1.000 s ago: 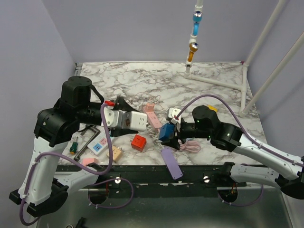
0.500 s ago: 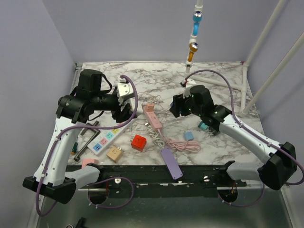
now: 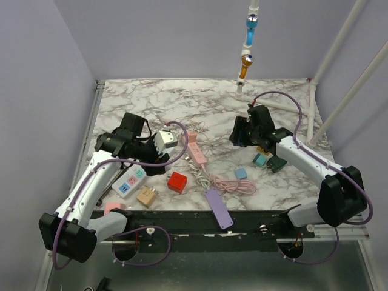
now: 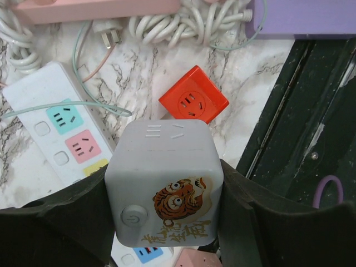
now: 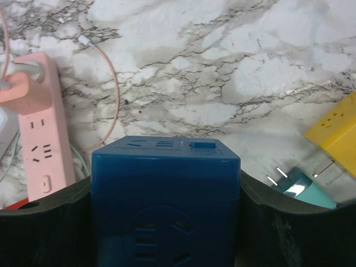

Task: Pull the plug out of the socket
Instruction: Place the socket at the corner of the board.

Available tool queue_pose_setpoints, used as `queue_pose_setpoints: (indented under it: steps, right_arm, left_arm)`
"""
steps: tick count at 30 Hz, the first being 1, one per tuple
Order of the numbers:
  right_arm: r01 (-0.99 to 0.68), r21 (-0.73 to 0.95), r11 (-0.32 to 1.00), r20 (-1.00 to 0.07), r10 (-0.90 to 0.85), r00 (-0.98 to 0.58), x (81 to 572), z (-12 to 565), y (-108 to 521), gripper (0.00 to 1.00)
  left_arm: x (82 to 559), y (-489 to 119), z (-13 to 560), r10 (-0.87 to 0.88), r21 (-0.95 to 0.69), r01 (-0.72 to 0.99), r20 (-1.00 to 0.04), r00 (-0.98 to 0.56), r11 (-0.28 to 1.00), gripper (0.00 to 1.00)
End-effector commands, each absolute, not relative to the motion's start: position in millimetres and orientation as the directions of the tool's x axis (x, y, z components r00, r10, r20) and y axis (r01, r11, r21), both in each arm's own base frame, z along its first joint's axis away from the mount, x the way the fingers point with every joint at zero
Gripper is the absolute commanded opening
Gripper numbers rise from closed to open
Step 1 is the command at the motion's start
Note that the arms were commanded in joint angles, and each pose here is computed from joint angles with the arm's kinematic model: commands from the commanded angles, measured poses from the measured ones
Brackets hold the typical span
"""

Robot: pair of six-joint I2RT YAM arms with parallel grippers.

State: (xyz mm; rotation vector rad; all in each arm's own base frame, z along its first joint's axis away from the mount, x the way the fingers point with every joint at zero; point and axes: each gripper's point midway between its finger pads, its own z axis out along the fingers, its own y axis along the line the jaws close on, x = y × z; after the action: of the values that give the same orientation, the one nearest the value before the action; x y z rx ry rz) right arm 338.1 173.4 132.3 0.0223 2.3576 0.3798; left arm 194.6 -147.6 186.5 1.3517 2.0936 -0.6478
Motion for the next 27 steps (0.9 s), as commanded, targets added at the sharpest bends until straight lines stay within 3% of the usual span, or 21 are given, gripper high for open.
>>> queue_pose_setpoints:
  steps: [1,20,24,27]
  right_arm:
    - [0.027,0.28,0.96,-0.631,0.205,-0.748,342.4,113.2,157.4,0.01]
    - [0.247,0.178,0.952,-0.543,0.305,-0.783,343.0,47.2,112.6,0.02]
    - [0.27,0.167,0.948,-0.521,0.317,-0.792,343.1,36.9,109.1,0.09]
    - [0.279,0.147,0.949,-0.519,0.314,-0.795,341.7,34.3,105.0,0.26]
  left_arm:
    - [204.6,-136.4,166.8,0.693,-0.009,0.923,-0.658,-0.295,0.385,0.0]
    - [209.8,-121.5,74.0,0.796,0.07,0.921,-0.531,-0.291,0.383,0.0]
    - [205.9,-129.8,61.1,0.819,0.05,0.931,-0.494,-0.292,0.362,0.15]
    - [203.8,-132.3,54.0,0.826,0.032,0.932,-0.475,-0.304,0.362,0.34]
